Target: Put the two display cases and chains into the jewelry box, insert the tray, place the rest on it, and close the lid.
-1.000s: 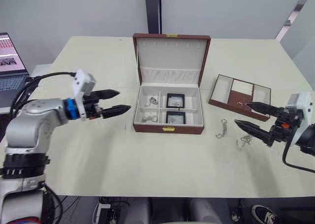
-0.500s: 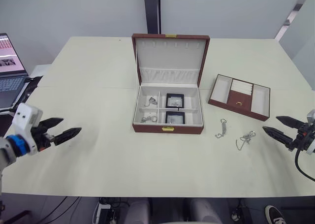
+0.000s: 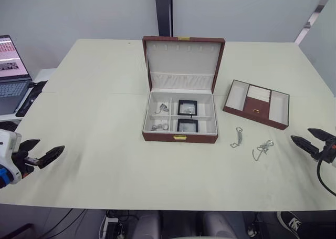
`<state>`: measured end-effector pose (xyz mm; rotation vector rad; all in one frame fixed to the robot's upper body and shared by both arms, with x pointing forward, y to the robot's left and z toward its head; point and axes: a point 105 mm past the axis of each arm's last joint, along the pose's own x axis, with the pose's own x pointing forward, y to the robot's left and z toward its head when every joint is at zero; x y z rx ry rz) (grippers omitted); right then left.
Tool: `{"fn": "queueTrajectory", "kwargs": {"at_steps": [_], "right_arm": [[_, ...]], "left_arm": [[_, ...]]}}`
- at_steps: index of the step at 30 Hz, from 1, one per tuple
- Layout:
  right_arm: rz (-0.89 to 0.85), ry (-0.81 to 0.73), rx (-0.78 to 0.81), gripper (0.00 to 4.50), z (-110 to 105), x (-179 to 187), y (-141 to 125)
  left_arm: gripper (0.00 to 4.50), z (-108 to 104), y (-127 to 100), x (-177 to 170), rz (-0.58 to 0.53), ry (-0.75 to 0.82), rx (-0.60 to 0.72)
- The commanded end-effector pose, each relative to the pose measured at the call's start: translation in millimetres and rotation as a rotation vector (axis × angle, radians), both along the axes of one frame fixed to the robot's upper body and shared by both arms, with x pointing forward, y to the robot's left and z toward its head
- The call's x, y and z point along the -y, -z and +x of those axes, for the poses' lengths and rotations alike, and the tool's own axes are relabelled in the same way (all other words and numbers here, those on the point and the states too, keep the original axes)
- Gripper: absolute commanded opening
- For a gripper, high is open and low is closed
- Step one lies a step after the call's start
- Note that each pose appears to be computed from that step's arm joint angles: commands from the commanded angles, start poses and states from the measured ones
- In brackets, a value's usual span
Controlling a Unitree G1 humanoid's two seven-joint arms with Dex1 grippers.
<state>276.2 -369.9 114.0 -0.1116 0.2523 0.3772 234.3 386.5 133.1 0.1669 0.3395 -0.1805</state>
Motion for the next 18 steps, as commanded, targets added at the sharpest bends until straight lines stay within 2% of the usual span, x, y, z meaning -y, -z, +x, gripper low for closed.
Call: {"fn": "queueTrajectory", "kwargs": {"at_steps": [1, 14, 18], "right_arm": [[-0.017, 0.0, 0.052, 4.5, 1, 4, -14], [-0.033, -0.035, 0.055, 4.5, 1, 0, -20], [-0.07, -0.166, 0.043, 4.5, 6, -19, -46]], "left_arm": [[4.48, 1, -12, -3, 0.018, -0.014, 0.053], [4.48, 13, -14, 14, 0.025, 0.043, 0.061], [4.48, 31, -42, 62, 0.03, 0.255, 0.107]]}}
